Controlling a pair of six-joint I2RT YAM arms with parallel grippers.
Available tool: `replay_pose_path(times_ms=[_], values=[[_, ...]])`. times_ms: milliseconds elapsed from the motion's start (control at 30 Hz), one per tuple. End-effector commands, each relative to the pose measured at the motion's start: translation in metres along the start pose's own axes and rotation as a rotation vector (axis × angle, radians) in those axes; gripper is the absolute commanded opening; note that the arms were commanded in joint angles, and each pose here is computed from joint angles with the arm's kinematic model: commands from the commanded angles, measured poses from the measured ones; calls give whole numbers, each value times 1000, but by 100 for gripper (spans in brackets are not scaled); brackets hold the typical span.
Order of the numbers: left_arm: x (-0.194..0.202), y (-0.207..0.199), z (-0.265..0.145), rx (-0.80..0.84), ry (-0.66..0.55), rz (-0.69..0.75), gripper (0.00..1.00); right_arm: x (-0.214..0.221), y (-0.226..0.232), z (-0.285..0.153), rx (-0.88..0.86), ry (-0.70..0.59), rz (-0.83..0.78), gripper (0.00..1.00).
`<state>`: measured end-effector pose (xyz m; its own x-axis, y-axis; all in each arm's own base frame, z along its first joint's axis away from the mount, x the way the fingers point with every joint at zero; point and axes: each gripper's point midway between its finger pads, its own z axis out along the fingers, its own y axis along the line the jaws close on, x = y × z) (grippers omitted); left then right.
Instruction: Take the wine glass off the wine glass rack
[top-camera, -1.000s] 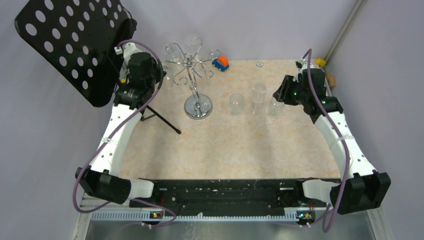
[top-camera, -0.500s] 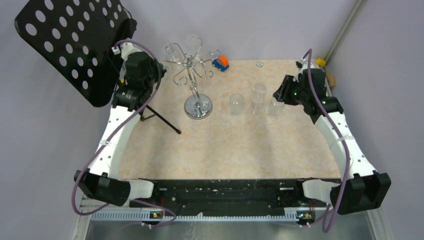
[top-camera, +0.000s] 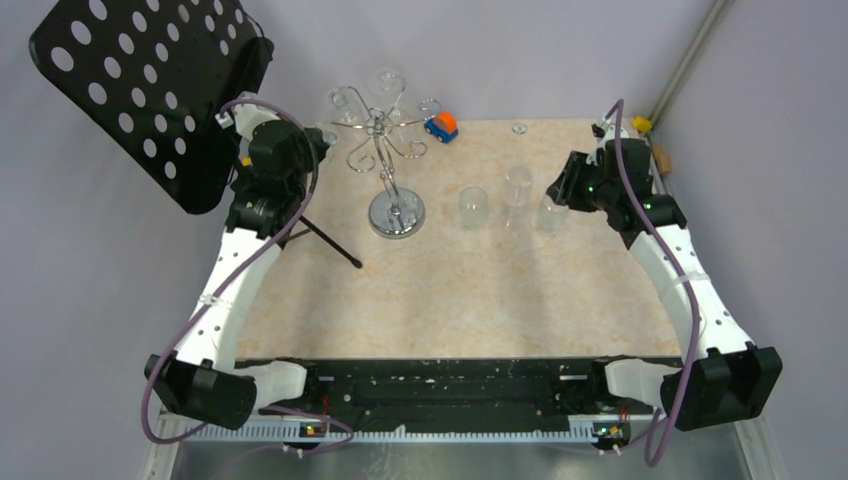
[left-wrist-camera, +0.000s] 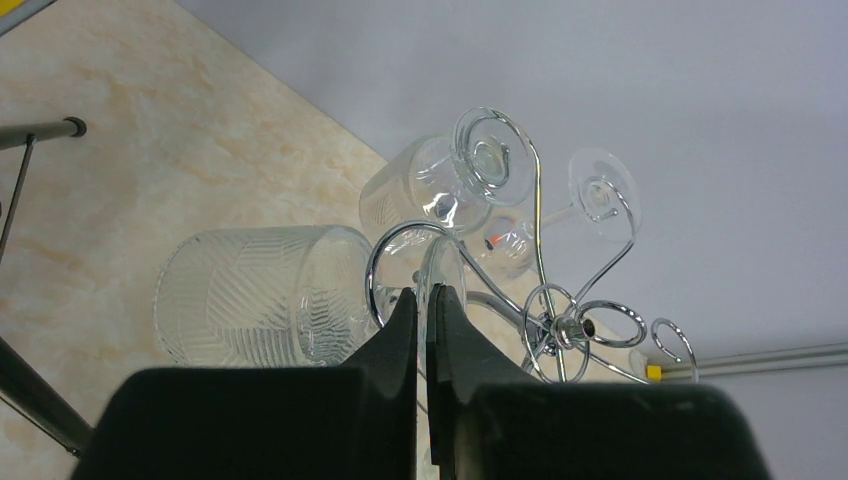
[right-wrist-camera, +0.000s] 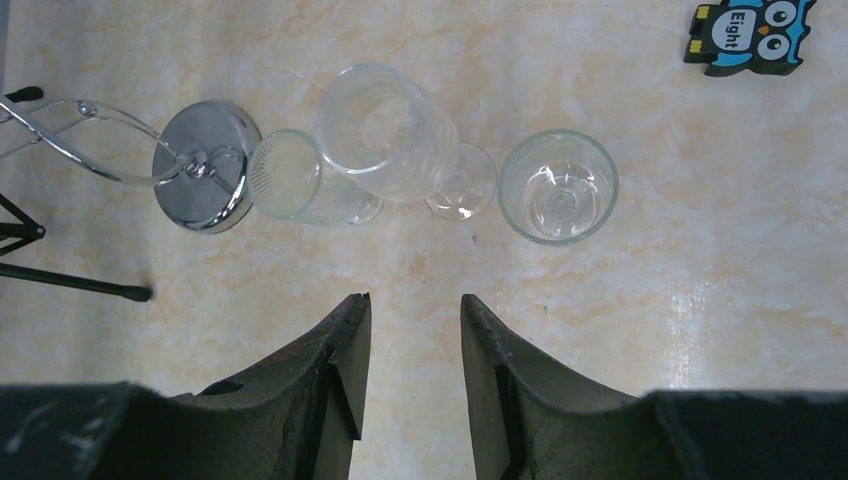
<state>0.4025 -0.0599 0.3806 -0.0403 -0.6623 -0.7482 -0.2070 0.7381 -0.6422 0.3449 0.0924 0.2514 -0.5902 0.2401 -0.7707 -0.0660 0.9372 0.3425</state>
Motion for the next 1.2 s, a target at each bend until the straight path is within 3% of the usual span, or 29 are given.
replay_pose_path(times_ms=[0, 300, 567, 867, 1167], values=[[-57, -30, -22, 127, -200, -122, 0, -16, 4, -8, -14, -67, -10, 40], [-70, -42, -16, 215, -309, -185, 0, -16, 3, -9, -13, -69, -15, 40], [-69, -52, -9, 265, -314, -215, 0, -16, 3, -9, -13, -70, -17, 40], [-78, -22, -18, 123, -367, -216, 0, -15, 3, -8, -14, -72, -17, 40], [-86, -26, -25, 183, -420, -329, 0, -14, 5, -7, -25, -65, -12, 40]])
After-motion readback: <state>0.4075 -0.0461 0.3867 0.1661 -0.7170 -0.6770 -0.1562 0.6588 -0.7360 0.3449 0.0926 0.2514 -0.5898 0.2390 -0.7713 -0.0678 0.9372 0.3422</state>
